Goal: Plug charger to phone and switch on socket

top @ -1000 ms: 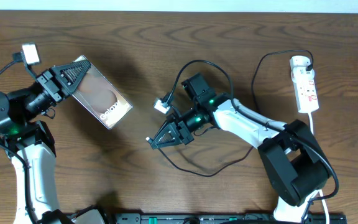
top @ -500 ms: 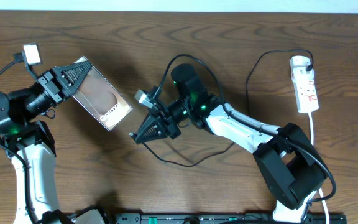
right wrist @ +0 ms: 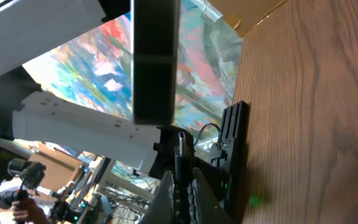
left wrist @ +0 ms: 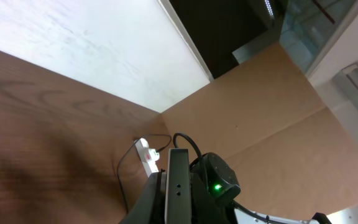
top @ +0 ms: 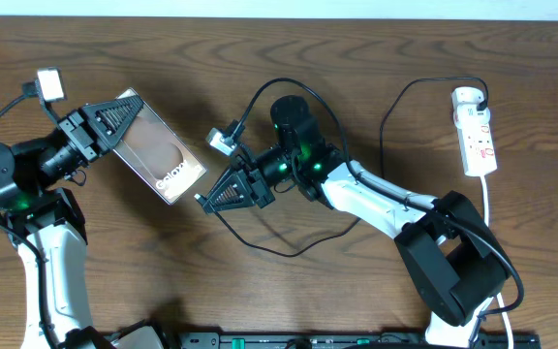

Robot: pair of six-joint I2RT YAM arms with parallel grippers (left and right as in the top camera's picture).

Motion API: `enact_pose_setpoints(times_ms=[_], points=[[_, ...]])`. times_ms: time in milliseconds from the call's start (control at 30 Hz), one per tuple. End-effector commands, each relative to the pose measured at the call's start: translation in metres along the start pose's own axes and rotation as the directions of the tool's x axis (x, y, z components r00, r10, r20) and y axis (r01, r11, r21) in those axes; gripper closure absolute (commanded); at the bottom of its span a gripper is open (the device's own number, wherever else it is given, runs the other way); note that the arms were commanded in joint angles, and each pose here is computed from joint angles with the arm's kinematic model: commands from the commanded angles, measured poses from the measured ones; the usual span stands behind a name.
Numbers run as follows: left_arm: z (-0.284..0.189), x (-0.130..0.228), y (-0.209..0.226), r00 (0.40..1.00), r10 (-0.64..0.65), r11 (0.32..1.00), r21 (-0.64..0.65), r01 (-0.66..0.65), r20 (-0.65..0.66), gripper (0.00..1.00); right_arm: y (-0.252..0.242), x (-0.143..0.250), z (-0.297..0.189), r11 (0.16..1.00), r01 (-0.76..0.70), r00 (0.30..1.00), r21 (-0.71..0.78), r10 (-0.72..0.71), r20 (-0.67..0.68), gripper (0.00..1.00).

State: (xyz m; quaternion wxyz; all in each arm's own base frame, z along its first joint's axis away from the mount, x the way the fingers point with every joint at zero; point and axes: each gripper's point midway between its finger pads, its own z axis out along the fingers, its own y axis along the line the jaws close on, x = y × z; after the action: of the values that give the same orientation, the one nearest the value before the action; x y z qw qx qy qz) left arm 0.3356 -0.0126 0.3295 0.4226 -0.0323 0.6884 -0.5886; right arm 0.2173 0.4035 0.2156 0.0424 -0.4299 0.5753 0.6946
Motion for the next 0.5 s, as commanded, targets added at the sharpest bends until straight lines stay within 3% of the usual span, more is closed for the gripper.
enact_pose_setpoints(times_ms=[0,467], points=[[-0.0005,-0.0015,-0.0071,0.999,0.037,0.999,0.007,-0.037,-0.005,0.93,0.0002,-0.0055,-0.0002,1.000,-0.005,1.000,0.006,0.005,0.009,0.99],[-0.0005,-0.0012,-0.0067,0.999,0.036,0.999,0.006,-0.036,-0.005,0.93,0.0077,-0.0118,-0.0003,1.000,0.030,0.999,-0.010,-0.030,0.012,0.99]])
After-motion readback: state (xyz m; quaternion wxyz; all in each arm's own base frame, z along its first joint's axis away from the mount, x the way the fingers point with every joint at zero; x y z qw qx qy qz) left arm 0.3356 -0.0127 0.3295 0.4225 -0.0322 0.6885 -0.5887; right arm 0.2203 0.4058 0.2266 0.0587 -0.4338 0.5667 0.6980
